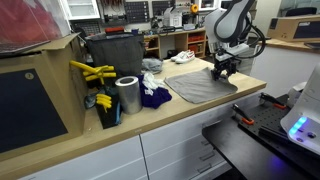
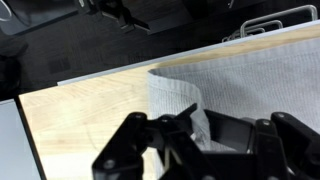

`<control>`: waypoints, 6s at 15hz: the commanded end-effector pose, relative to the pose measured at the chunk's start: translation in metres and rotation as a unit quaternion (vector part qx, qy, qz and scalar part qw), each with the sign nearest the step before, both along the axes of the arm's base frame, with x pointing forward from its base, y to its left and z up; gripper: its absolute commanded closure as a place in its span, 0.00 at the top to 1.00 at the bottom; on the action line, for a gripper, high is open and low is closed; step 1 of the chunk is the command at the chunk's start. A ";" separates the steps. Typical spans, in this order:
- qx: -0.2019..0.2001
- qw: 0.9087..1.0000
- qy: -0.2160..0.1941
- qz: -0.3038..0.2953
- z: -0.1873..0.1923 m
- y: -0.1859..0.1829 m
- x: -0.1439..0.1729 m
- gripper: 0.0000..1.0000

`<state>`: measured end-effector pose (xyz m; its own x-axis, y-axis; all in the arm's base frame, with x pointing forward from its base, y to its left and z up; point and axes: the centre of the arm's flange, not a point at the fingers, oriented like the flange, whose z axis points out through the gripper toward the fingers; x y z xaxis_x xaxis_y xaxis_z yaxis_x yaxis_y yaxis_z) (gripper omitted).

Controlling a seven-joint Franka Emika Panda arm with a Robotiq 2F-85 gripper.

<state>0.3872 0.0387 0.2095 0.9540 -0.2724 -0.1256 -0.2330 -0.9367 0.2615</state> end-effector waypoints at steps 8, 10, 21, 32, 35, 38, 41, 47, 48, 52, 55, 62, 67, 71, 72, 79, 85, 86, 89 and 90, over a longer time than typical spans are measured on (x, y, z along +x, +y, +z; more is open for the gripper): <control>0.026 0.999 0.001 0.037 0.011 0.072 -0.023 0.00; 0.034 0.999 0.001 0.040 0.010 0.085 -0.026 0.00; 0.066 0.997 -0.020 0.046 0.005 0.119 -0.025 0.00; 0.120 0.993 -0.006 0.006 0.007 0.139 -0.030 0.00; 0.127 0.992 -0.015 0.002 0.011 0.138 -0.023 0.00; 0.144 0.989 -0.036 -0.004 -0.012 0.147 -0.013 0.00; 0.147 0.987 -0.069 -0.011 -0.024 0.148 -0.010 0.00; 0.143 0.988 -0.049 -0.018 -0.052 0.148 -0.013 0.00; 0.140 0.989 -0.042 -0.017 -0.055 0.146 -0.014 0.25; 0.146 0.988 -0.038 -0.027 -0.035 0.135 -0.002 0.48; 0.165 0.983 -0.065 -0.036 -0.002 0.126 0.015 0.70; 0.146 0.980 -0.125 -0.055 0.057 0.082 0.055 1.00; 0.078 0.981 -0.157 -0.080 0.069 0.017 0.081 1.00; 0.048 0.976 -0.164 -0.133 0.068 -0.033 0.098 1.00; 0.043 0.975 -0.161 -0.150 0.066 -0.043 0.101 1.00; 0.042 0.972 -0.116 -0.201 0.054 -0.073 0.099 1.00; 0.043 0.971 -0.118 -0.202 0.057 -0.075 0.104 1.00; 0.047 0.971 -0.122 -0.198 0.063 -0.077 0.111 1.00; 0.065 0.980 -0.114 -0.147 0.072 -0.081 0.131 1.00; 0.070 0.983 -0.106 -0.129 0.074 -0.085 0.138 1.00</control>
